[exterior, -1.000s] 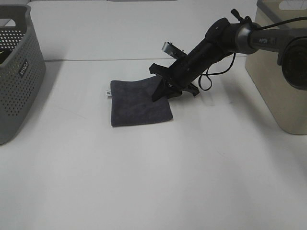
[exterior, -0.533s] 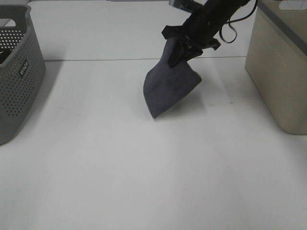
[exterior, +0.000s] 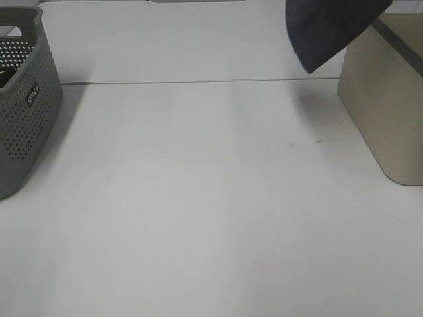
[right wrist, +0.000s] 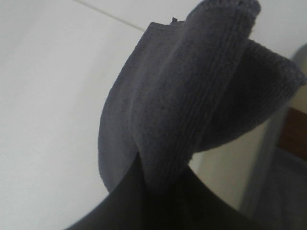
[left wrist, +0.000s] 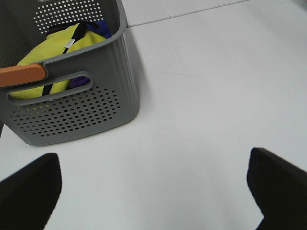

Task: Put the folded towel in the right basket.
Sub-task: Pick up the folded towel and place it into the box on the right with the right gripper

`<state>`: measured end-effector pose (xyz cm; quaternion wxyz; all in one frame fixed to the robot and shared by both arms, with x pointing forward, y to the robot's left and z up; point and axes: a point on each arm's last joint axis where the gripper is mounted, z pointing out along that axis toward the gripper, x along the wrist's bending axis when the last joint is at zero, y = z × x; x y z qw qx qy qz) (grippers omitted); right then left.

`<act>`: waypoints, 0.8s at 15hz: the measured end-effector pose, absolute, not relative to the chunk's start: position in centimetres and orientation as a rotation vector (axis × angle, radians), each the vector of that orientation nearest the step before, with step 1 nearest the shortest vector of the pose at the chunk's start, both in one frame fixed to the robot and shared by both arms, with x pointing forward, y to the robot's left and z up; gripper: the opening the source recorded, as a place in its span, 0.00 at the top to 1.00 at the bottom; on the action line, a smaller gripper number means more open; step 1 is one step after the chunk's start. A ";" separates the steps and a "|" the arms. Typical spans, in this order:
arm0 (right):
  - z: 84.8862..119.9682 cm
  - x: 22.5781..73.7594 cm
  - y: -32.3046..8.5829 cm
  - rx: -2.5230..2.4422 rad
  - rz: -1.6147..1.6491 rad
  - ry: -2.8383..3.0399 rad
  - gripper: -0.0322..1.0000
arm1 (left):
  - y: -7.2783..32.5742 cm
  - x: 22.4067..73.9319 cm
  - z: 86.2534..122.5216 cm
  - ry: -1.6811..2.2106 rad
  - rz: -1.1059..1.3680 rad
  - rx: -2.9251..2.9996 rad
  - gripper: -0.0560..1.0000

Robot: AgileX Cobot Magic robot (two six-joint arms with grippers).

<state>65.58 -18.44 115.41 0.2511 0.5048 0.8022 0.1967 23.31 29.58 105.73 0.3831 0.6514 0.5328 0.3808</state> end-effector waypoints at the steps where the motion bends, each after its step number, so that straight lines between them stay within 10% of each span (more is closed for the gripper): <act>1: 116.8 65.0 -19.6 1.374 0.511 2.115 0.90 | 29.6 23.3 105.7 1.359 0.971 1.661 0.01; 12: 115.5 66.5 -41.8 2.082 0.995 1.602 0.90 | 29.6 23.3 105.7 1.359 0.971 1.661 0.01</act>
